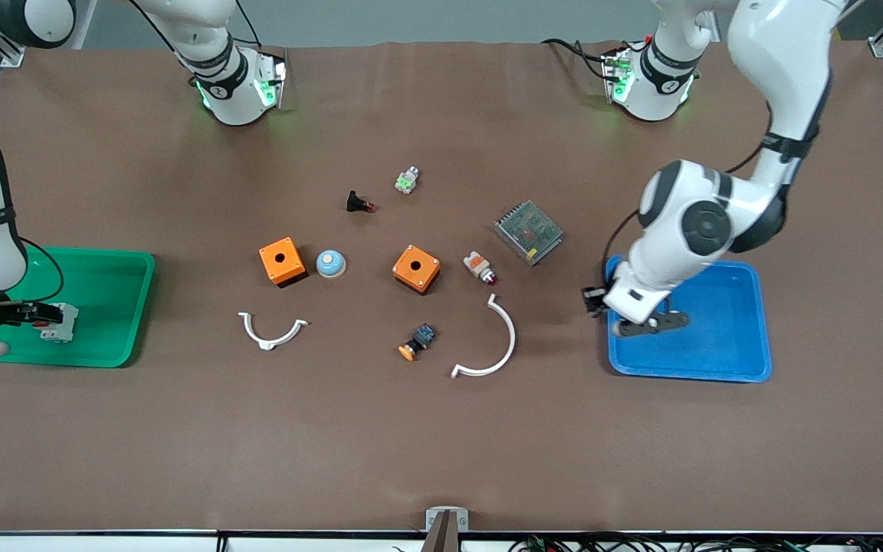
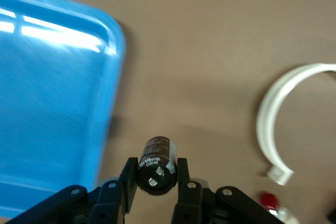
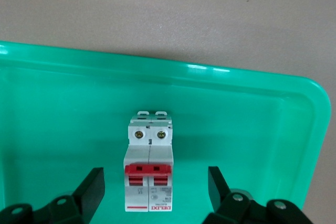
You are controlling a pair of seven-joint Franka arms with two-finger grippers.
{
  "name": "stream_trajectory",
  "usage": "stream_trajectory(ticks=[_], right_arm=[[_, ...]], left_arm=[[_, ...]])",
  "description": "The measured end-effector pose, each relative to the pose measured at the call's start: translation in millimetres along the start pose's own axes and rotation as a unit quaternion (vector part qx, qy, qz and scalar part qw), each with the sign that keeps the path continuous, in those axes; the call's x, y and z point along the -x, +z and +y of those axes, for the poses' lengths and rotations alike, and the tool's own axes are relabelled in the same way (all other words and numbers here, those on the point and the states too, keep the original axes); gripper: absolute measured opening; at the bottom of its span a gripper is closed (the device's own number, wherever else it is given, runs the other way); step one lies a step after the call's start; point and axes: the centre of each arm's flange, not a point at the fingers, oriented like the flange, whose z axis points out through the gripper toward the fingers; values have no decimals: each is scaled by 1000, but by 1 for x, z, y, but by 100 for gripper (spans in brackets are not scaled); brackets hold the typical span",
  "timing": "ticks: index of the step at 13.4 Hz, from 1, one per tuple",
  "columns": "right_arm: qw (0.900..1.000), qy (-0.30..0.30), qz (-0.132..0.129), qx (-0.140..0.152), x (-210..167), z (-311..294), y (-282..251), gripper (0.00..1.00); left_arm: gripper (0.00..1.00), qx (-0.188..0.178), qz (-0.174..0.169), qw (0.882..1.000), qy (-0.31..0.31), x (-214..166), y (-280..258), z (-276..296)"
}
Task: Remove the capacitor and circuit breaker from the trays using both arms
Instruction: 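Carry the capacitor toward the white arc while the right gripper grasps the breaker, then lower the capacitor beside the white arc while the right gripper lifts the breaker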
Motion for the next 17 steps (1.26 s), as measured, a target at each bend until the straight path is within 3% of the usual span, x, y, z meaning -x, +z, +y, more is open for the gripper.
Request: stream_trajectory(ticks=[3,5,6,13,16,17], right_arm=[[1000,-1,-1,-1,0,-1,2,55],[1000,-1,-2,-2,0,-2,3,49],[1000,-1,-2,-2,0,-2,3,39],[1000,-17,-3,-5,-12,-21,-15,40],[1000,-5,-14,-12,-15,-50,-87,40],[999,6,-27,-17,-13,-71,-118,40]], left_arm=[[34,16,5,999,-30,22,3,68],[34,17,13,999,-42,31,11,107],[34,16,18,999,-47,34,20,124],[34,5,22,998,-51,28,90,171],[39,1,21,999,-49,30,95,172],[45,1,23,998,-50,28,94,171]])
